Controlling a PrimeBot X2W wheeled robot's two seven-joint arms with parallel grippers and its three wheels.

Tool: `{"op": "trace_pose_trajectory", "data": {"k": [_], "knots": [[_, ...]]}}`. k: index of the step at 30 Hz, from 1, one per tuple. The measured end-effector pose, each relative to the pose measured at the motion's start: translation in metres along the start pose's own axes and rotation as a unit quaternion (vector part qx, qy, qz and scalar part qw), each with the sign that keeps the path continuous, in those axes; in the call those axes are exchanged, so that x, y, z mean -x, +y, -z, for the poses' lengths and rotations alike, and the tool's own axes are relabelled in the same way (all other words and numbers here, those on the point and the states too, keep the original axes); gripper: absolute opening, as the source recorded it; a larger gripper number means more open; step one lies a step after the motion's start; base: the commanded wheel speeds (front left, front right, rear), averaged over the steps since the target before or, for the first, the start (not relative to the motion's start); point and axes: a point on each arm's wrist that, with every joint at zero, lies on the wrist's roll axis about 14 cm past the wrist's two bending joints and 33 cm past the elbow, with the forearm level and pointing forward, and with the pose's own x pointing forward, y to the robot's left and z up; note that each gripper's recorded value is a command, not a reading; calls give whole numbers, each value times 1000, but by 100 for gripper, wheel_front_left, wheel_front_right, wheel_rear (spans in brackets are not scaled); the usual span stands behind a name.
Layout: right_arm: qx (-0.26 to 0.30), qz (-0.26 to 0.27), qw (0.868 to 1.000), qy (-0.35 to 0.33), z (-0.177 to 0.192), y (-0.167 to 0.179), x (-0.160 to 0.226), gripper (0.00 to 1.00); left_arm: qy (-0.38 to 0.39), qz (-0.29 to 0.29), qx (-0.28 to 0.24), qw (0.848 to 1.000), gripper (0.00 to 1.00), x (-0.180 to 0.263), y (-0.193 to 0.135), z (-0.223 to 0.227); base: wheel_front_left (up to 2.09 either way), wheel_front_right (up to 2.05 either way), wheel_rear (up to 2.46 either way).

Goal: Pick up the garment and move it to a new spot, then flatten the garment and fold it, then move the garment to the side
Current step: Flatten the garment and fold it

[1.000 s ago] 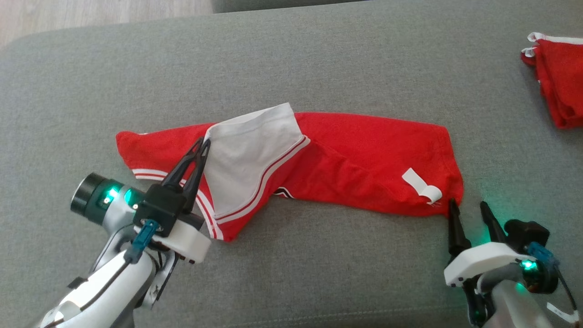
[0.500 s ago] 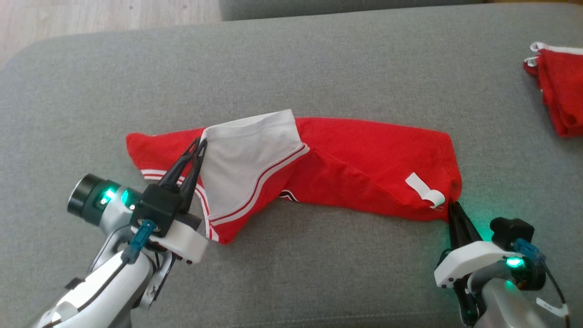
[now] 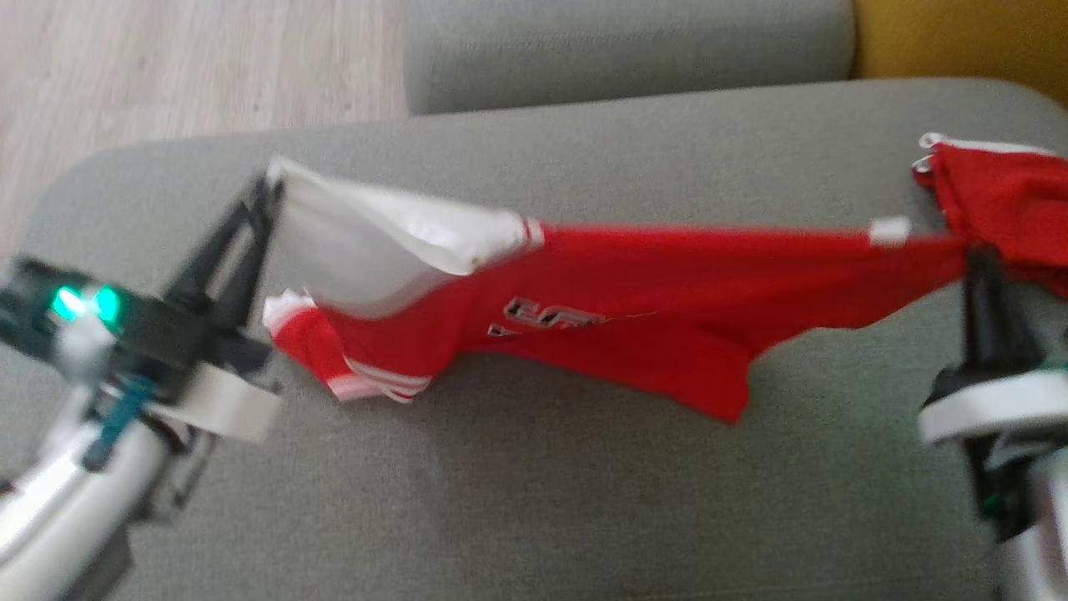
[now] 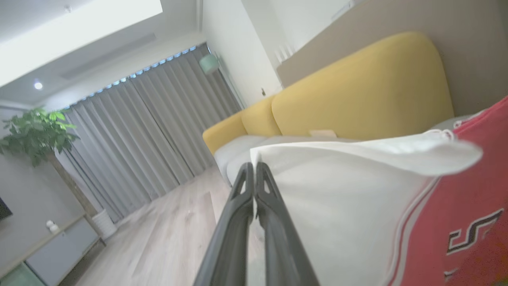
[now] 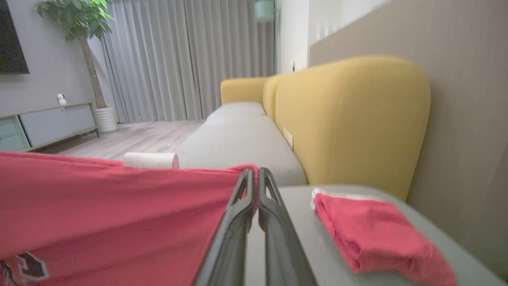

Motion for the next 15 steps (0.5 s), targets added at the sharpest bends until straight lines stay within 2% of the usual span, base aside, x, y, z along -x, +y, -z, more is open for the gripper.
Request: {"op": "trace_pose_trajectory", "data": {"k": [5, 9, 11, 15], "knots": [[41, -20, 994, -97, -101, -2, 0, 0, -90, 5, -36, 995, 0, -23, 33, -73, 0, 0, 0], [81, -33, 985, -145, -163, 0, -14, 0, -139, 19, -69, 988, 0, -52, 57, -122, 0, 0, 0], [110, -49, 979, -162, -195, 9, -40, 0, -134, 48, -82, 986, 0, -79, 65, -129, 0, 0, 0], [121, -81, 976, -161, -213, 30, -87, 0, -102, 69, -109, 986, 0, -123, 80, -113, 0, 0, 0]]}}
